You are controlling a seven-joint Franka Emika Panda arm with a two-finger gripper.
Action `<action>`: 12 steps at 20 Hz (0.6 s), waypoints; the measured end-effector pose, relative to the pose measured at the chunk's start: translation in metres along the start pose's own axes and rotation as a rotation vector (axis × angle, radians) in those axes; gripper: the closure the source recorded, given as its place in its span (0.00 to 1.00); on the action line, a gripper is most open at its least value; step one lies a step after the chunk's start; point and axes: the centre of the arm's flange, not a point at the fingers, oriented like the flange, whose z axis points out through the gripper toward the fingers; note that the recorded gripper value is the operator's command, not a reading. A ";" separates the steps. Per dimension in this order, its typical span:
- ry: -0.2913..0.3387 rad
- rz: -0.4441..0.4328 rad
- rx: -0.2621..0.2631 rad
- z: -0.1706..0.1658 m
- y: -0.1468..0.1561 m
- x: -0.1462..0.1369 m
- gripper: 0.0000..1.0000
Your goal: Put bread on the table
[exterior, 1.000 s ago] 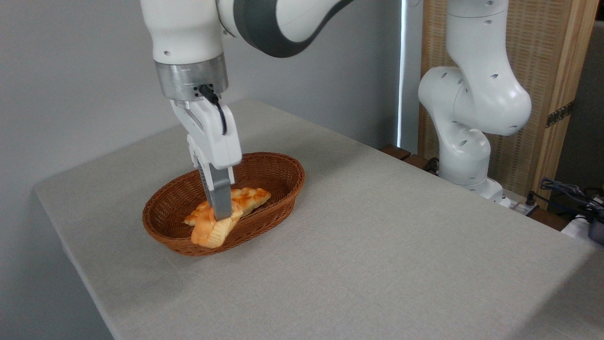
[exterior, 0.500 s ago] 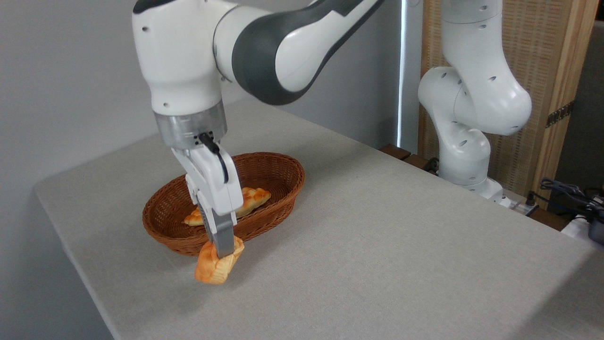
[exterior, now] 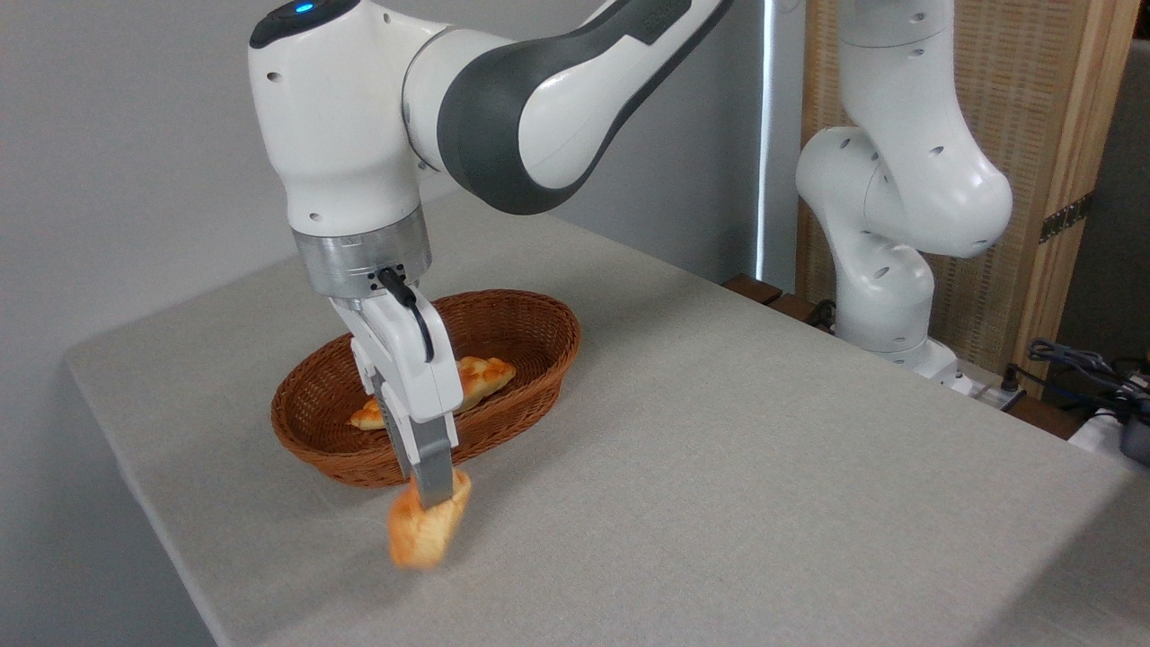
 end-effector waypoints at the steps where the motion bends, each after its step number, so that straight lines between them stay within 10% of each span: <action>1: -0.002 0.001 0.001 0.000 0.000 0.000 0.00; 12: 0.005 0.006 0.009 -0.006 0.002 0.002 0.00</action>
